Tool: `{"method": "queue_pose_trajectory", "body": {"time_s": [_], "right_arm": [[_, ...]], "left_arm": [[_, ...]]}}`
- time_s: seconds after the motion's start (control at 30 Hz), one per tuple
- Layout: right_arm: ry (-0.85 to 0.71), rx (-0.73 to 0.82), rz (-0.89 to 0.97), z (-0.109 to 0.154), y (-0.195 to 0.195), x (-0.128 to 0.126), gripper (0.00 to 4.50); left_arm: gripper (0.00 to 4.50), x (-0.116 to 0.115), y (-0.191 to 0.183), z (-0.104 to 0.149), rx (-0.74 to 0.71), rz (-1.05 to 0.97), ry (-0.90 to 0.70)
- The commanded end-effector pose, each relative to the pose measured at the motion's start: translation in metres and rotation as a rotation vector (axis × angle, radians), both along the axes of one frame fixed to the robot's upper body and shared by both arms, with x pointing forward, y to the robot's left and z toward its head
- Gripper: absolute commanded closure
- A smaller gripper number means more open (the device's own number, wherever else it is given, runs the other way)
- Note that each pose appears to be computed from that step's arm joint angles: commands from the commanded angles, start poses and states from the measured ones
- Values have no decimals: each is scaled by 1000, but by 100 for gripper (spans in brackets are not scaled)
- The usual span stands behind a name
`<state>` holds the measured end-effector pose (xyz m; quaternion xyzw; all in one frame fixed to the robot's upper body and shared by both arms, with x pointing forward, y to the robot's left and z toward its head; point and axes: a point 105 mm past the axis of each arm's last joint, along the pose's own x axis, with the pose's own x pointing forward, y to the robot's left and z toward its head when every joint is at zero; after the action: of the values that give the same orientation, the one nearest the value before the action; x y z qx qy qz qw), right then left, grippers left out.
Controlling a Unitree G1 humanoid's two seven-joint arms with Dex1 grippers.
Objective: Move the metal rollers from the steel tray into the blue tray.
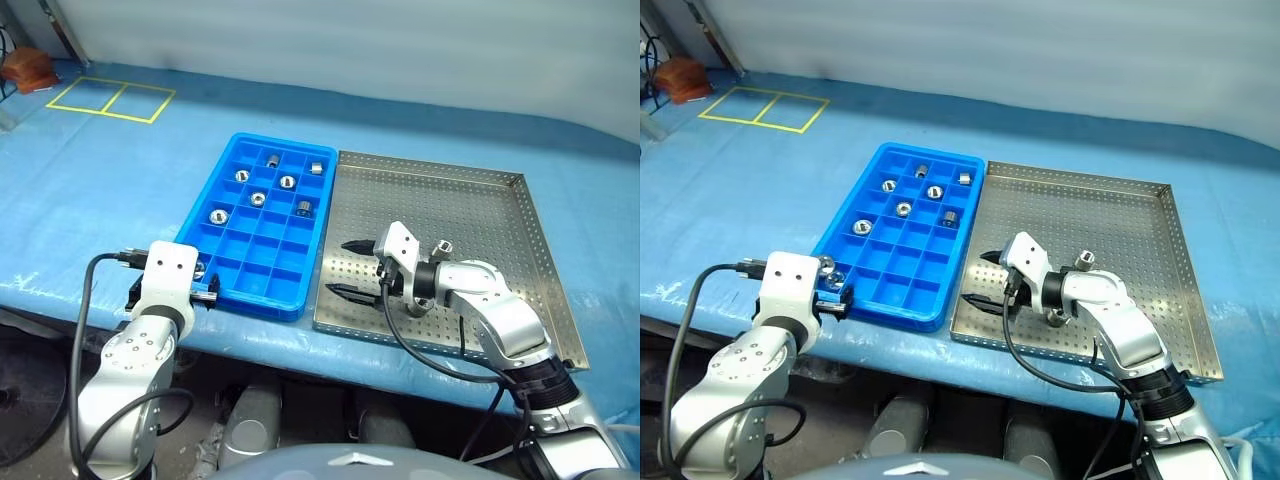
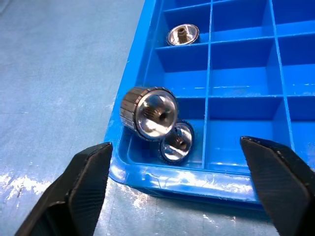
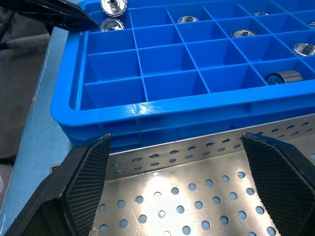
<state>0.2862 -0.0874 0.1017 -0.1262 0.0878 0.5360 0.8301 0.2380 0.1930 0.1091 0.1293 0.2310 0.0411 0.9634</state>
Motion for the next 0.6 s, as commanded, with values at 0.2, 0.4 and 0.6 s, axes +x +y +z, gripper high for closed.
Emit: {"method": "queue_pose_trajectory", "body": {"time_s": [0.2, 0.4, 0.6], "right_arm": [[-64, 15, -11, 12, 1, 1, 0], [-65, 16, -19, 10, 1, 0, 0], [-76, 13, -31, 10, 0, 1, 0]], "left_arm": [[3, 7, -8, 1, -24, -34, -15], [3, 17, -7, 6, -34, -21, -48], [3, 33, -12, 4, -63, -11, -72]]}}
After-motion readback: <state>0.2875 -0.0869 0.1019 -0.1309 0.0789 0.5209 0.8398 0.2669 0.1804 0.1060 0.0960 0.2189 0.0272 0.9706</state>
